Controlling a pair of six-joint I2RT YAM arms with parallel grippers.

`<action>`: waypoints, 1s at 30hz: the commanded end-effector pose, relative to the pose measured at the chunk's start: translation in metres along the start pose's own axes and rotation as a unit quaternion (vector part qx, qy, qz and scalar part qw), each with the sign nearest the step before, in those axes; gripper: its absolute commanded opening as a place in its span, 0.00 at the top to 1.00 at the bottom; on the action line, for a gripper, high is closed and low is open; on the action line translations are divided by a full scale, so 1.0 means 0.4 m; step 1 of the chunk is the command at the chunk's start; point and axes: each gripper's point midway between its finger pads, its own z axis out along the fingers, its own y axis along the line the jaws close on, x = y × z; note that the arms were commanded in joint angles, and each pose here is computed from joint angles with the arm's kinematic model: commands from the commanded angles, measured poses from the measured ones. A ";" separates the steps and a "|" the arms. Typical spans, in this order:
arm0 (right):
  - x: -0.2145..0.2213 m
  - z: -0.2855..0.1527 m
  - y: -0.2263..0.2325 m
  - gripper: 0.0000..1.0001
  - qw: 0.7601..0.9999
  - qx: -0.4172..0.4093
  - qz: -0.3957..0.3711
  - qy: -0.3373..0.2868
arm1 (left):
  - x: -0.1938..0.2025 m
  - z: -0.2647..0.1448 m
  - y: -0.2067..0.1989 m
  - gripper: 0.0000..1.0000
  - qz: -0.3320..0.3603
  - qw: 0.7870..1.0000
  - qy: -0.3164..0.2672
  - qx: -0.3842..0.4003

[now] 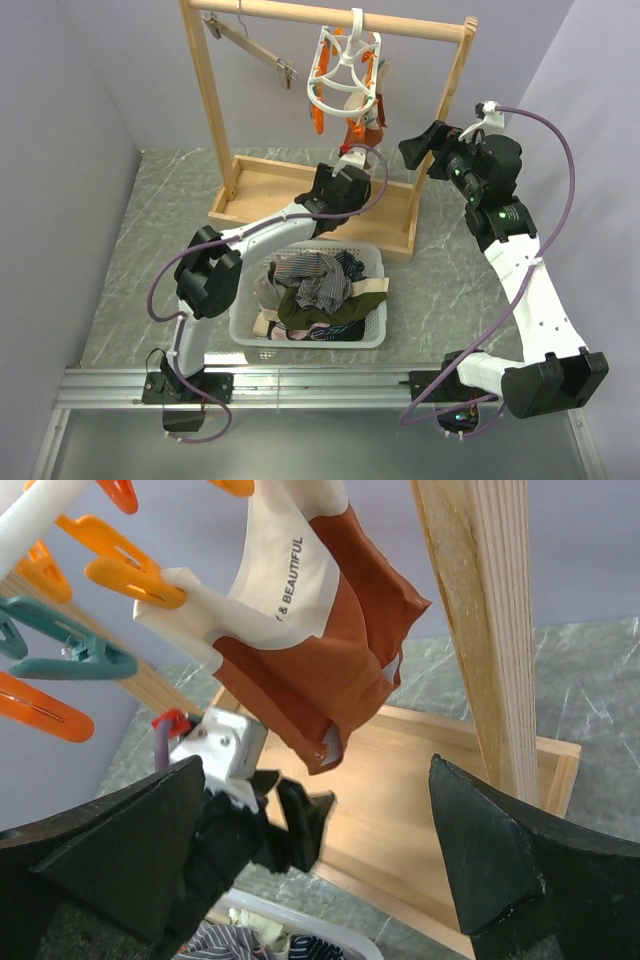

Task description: Remove the underwear clipped to the hanger

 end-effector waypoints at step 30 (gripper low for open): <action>-0.039 0.025 0.036 0.00 0.999 -0.036 0.000 -0.011 | -0.054 -0.251 -0.023 0.27 -0.064 0.993 -0.053 0.089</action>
